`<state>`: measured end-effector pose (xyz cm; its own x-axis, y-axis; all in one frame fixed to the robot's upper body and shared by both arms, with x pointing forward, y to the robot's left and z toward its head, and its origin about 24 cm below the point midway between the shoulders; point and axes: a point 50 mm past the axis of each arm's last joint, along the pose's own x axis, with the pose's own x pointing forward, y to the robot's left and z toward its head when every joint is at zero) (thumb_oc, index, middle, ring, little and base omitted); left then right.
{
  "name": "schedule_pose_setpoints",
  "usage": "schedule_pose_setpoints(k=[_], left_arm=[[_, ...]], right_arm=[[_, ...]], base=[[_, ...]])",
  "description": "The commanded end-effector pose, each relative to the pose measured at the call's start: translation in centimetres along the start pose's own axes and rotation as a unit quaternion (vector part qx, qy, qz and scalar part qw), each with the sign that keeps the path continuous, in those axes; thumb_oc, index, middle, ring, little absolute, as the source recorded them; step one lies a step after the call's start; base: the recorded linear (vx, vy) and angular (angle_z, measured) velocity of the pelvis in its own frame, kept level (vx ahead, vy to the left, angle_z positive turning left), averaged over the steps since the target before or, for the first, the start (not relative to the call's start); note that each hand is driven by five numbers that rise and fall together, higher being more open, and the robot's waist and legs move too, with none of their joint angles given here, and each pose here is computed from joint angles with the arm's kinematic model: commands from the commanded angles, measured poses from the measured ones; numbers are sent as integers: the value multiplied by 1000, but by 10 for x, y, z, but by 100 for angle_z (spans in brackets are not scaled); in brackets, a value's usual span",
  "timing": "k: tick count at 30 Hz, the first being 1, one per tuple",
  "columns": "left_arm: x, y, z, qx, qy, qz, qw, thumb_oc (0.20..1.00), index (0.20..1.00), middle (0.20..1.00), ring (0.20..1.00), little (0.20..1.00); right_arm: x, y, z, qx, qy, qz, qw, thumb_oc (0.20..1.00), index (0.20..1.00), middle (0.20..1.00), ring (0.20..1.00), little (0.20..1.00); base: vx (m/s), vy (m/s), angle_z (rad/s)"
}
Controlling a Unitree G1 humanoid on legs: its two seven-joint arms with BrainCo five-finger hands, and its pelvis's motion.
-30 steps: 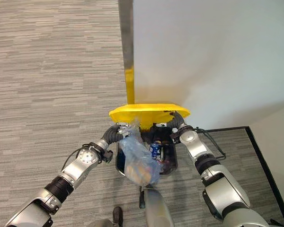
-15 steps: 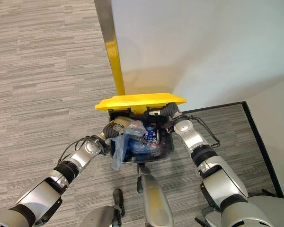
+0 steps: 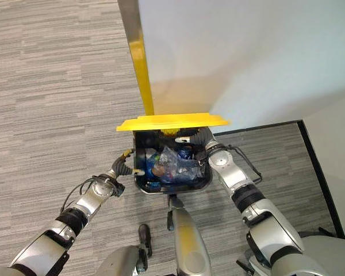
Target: Gather garbage on tea table into small bin, then transfer packed bag to large trash can.
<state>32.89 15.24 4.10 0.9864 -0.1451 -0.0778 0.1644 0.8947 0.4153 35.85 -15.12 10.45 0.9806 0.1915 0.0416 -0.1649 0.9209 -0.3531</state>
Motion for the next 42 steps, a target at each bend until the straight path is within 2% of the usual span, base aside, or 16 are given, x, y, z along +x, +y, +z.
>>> schedule_pose_setpoints(k=[1, 4, 8, 9, 13, 17, 27, 42], left_arm=[[-14, 9, -13, -32, -3, 7, 999, 1000, 1000, 1000, 1000, 1000], [-33, 22, -28, -57, 12, 27, 998, 1000, 1000, 1000, 1000, 1000], [-71, 44, -69, -88, 80, 74, 990, 1000, 1000, 1000, 1000, 1000], [-71, 44, -69, -88, 80, 74, 990, 1000, 1000, 1000, 1000, 1000], [-115, 65, -110, -95, 161, 132, 973, 1000, 1000, 1000, 1000, 1000], [-145, 71, -134, -108, 217, 167, 956, 1000, 1000, 1000, 1000, 1000], [-163, 69, -152, -99, 269, 162, 944, 1000, 1000, 1000, 1000, 1000], [-181, 46, -171, -144, 320, 153, 924, 1000, 1000, 1000, 1000, 1000]], right_arm=[[0, 5, 22, 23, -66, 4, 998, 1000, 1000, 1000, 1000, 1000], [-11, 7, 5, 26, -45, 7, 999, 1000, 1000, 1000, 1000, 1000], [-32, 5, -26, 41, 2, 0, 999, 1000, 1000, 1000, 1000, 1000], [-32, 5, -26, 41, 2, 0, 999, 1000, 1000, 1000, 1000, 1000], [-57, -9, -55, 38, 48, -25, 998, 1000, 1000, 1000, 1000, 1000], [-83, -13, -84, 33, 104, -30, 994, 1000, 1000, 1000, 1000, 1000], [-118, -8, -125, 44, 186, -46, 980, 1000, 1000, 1000, 1000, 1000], [-164, -13, -166, 26, 292, -57, 954, 1000, 1000, 1000, 1000, 1000]], base=[[-47, 0, 6], [-50, 10, -1], [-32, 46, -3], [-20, 45, -4], [-48, 56, -3], [-41, 46, 5], [-84, -58, 0], [59, -109, -9]])
